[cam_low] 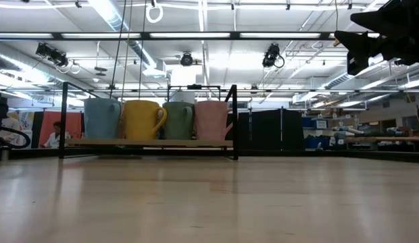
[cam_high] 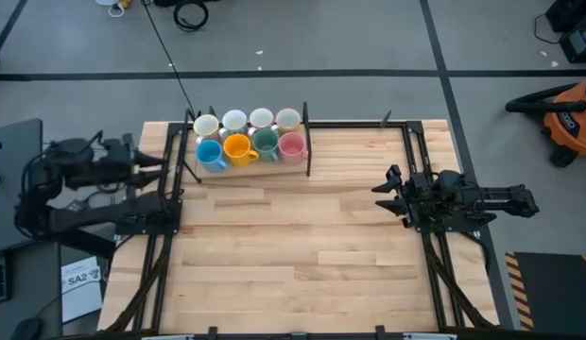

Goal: Place coffee mugs
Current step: Return to Home Position

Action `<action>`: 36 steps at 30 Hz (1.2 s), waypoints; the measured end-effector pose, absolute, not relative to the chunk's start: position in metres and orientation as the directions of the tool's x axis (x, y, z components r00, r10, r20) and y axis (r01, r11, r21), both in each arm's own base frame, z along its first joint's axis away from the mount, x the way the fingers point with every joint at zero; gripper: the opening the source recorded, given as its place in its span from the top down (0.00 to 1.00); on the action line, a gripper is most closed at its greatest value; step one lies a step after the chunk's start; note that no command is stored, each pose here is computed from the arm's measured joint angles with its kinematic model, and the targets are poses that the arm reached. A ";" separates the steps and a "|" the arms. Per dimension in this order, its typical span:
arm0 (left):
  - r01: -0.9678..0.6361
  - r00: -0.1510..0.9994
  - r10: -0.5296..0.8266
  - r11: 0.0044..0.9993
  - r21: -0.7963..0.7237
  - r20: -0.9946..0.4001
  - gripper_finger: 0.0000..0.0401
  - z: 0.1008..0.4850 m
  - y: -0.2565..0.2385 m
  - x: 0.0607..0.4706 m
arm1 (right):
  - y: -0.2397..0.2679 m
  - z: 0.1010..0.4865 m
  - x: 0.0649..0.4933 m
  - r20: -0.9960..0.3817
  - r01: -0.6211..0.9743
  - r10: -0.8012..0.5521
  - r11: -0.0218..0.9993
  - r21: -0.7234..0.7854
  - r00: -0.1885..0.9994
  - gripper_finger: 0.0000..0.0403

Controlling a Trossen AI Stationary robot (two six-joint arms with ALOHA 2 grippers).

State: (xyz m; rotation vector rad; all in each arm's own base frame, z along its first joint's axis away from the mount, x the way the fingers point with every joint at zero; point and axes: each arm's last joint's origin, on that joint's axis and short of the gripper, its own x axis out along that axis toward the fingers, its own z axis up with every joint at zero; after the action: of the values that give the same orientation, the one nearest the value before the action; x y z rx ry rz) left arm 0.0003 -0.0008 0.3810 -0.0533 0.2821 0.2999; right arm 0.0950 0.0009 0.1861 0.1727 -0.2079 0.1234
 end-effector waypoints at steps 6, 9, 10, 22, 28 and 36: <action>-0.290 0.943 0.273 0.954 -0.070 -0.190 0.68 0.341 -0.010 -0.025 | 0.001 0.186 0.095 0.216 -0.132 0.097 0.979 0.158 0.972 0.52; -0.244 0.963 0.233 0.967 -0.074 -0.135 0.68 0.322 -0.010 -0.021 | 0.001 0.186 0.095 0.216 -0.132 0.096 0.979 0.157 0.972 0.52; -0.229 0.968 0.220 0.971 -0.074 -0.118 0.68 0.316 -0.010 -0.018 | 0.001 0.186 0.095 0.216 -0.132 0.096 0.979 0.157 0.972 0.52; -0.072 0.992 0.069 0.997 -0.024 -0.104 0.68 0.308 -0.007 0.003 | 0.001 0.186 0.095 0.215 -0.124 0.090 0.981 0.150 0.972 0.52; -0.084 0.993 0.082 0.996 -0.023 -0.085 0.68 0.305 -0.004 0.011 | 0.001 0.186 0.095 0.214 -0.124 0.090 0.981 0.150 0.973 0.52; -0.135 0.991 0.135 0.991 -0.018 0.019 0.68 0.308 0.001 0.020 | 0.001 0.186 0.095 0.214 -0.124 0.091 0.981 0.150 0.973 0.52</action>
State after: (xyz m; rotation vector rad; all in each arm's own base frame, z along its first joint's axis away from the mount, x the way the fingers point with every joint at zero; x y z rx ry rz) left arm 0.0199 0.0008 0.3079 -0.0164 -0.0197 0.1356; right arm 0.0951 0.0005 0.1859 0.1633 -0.2083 0.1090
